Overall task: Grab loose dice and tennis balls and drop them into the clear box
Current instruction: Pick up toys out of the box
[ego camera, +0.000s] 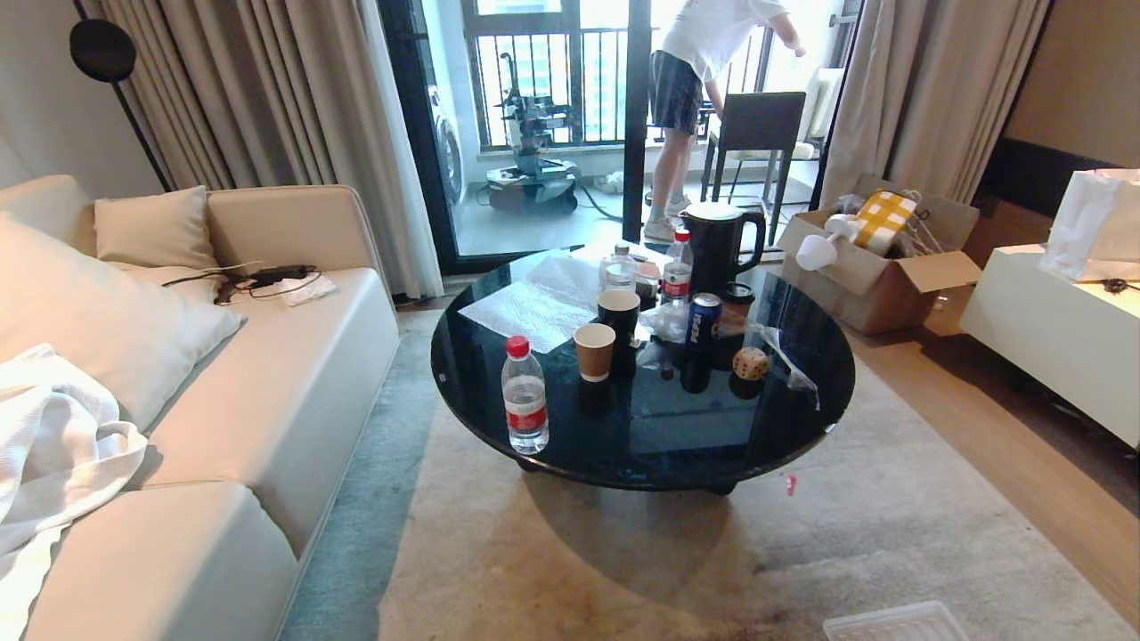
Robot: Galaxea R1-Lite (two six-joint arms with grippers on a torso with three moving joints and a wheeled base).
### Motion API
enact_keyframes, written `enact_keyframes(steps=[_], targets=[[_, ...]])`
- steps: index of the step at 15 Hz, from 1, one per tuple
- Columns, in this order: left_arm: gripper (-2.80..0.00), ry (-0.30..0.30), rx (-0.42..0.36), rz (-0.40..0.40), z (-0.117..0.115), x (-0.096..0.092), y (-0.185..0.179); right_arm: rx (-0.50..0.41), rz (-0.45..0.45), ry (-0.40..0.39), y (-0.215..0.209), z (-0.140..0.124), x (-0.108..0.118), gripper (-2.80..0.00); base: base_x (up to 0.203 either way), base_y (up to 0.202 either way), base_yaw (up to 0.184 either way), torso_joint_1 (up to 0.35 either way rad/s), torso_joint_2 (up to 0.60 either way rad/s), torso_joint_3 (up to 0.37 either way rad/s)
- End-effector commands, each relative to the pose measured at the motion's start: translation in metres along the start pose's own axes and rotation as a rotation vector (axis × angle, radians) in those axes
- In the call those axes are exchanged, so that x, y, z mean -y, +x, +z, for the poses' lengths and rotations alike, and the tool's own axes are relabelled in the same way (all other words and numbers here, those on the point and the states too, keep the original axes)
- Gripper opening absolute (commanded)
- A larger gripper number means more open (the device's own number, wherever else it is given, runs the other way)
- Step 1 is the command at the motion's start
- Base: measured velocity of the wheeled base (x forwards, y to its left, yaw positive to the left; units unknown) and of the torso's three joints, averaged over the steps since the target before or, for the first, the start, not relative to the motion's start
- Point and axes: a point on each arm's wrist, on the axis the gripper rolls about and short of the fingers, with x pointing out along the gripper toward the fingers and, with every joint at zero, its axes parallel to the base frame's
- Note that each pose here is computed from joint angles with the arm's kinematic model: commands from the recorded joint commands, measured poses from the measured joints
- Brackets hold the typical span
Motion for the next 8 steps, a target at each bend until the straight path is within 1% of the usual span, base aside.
enact_keyframes(steps=[1,8], targets=[[-2.8,0.0,0.0,0.001,0.0,0.0,0.0,-0.001,0.0,-0.001,0.0,-0.0001,0.0,-2.8,0.178,0.0,0.0,0.002,0.0,0.002],[-2.8,0.0,0.0,0.001,0.0,0.0,0.0,0.0,0.001,-0.001,0.0,-0.0001,0.0,-2.8,0.182,0.0,-0.001,0.003,0.0,0.004]])
